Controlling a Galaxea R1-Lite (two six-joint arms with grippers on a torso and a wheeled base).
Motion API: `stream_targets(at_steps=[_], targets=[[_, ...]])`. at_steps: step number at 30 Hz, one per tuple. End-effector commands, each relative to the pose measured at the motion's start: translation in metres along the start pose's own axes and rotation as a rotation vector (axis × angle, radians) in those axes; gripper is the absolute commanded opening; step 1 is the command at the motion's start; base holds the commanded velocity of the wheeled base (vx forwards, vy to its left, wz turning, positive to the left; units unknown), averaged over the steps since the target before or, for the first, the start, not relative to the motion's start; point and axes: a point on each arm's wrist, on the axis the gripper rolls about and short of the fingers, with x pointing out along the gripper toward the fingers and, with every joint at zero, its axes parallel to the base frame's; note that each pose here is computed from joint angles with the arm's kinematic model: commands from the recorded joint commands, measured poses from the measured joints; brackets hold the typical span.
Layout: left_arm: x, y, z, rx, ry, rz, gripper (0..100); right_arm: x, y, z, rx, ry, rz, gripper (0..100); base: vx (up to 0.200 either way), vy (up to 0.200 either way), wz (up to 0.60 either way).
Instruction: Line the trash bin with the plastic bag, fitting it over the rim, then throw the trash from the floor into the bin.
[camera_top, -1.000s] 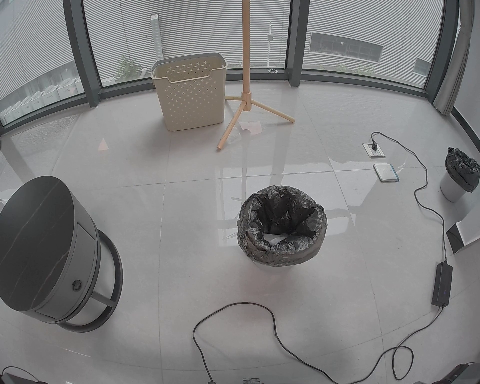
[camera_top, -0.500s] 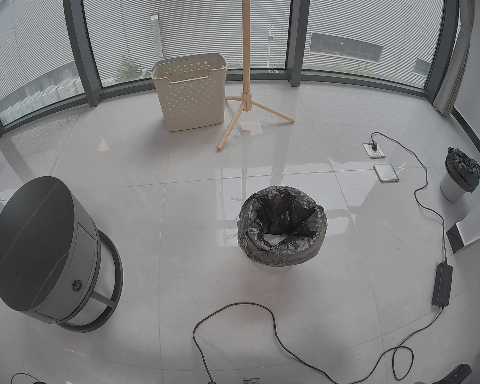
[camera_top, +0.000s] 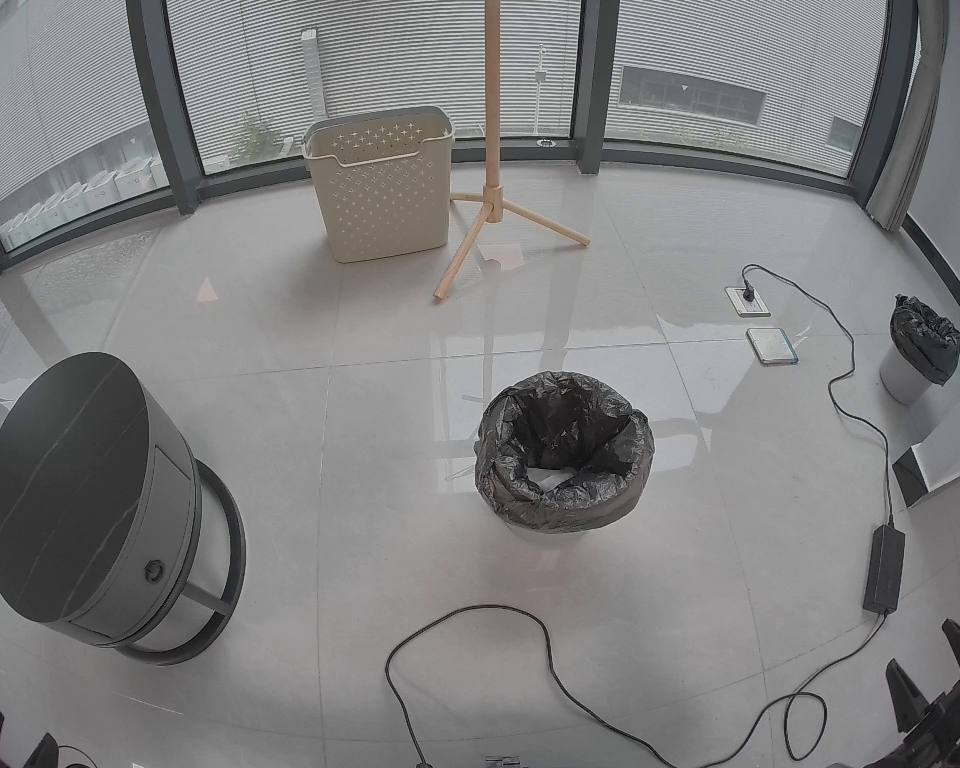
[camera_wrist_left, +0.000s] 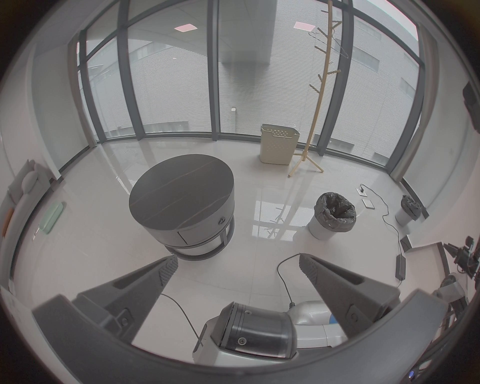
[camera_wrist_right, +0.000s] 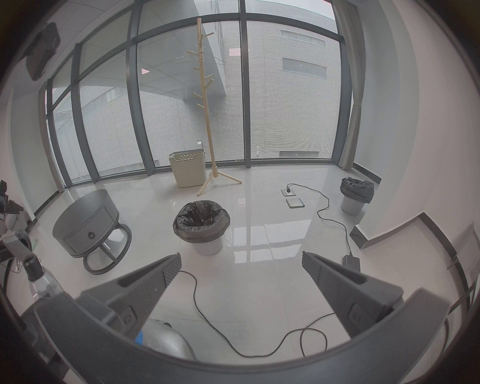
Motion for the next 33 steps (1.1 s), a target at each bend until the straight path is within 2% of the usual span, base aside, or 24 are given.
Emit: stream_targets(at_steps=[1,3,5,7,8,15,19,21,22,23,24,26,27,29,33], targets=[[0.001,0.002,-0.026,-0.055,-0.074,0.018,100,-0.001,-0.002,-0.019,0.013,-0.069,-0.104,100,0.0,0.0,0.0],[0.002,0.002,-0.027,-0.055,-0.071,0.019,100,0.001,-0.002,-0.019,0.038,-0.088,-0.08,100,0.0,0.0,0.0],[0.002,0.002,-0.027,-0.053,-0.069,0.019,100,0.003,0.0,-0.02,0.016,-0.125,0.004,100,0.0,0.0,0.0],[0.002,0.002,-0.027,-0.05,-0.068,0.021,100,0.006,0.003,-0.021,-0.035,-0.161,0.129,100,0.0,0.0,0.0],[0.002,0.002,-0.027,-0.049,-0.07,0.021,100,0.006,0.004,-0.02,-0.047,-0.169,0.149,100,0.0,0.0,0.0],[0.002,0.002,-0.027,-0.045,-0.072,0.02,100,0.006,0.003,-0.02,-0.002,-0.162,0.134,100,0.0,0.0,0.0],[0.001,0.002,-0.026,-0.042,-0.075,0.017,100,0.006,0.003,-0.02,-0.07,-0.175,0.123,100,0.0,0.0,0.0],[0.001,0.002,-0.026,-0.042,-0.075,0.017,100,0.006,0.001,-0.02,-0.062,-0.177,0.049,100,0.0,0.0,0.0],[0.001,0.002,-0.026,-0.042,-0.075,0.017,100,0.006,0.001,-0.02,-0.061,-0.177,0.04,100,0.0,0.0,0.0],[0.001,0.002,-0.026,-0.042,-0.075,0.018,100,0.006,-0.002,-0.02,-0.035,-0.172,-0.104,100,0.0,0.0,0.0],[0.001,0.002,-0.026,-0.041,-0.075,0.018,100,0.006,-0.003,-0.021,-0.01,-0.175,-0.141,100,0.0,0.0,0.0],[0.001,0.002,-0.026,-0.041,-0.075,0.018,100,0.007,-0.002,-0.022,0.022,-0.177,-0.082,100,0.0,0.0,0.0],[0.001,0.002,-0.026,-0.041,-0.075,0.018,100,0.009,-0.001,-0.025,0.01,-0.161,-0.026,100,0.0,0.0,0.0],[0.001,0.002,-0.026,-0.038,-0.075,0.017,100,0.009,0.0,-0.027,-0.041,-0.15,0.021,100,0.0,0.0,0.0],[0.0,0.002,-0.026,-0.001,-0.078,0.013,100,0.01,0.0,-0.026,-0.026,-0.144,0.026,100,0.0,0.0,0.0]])
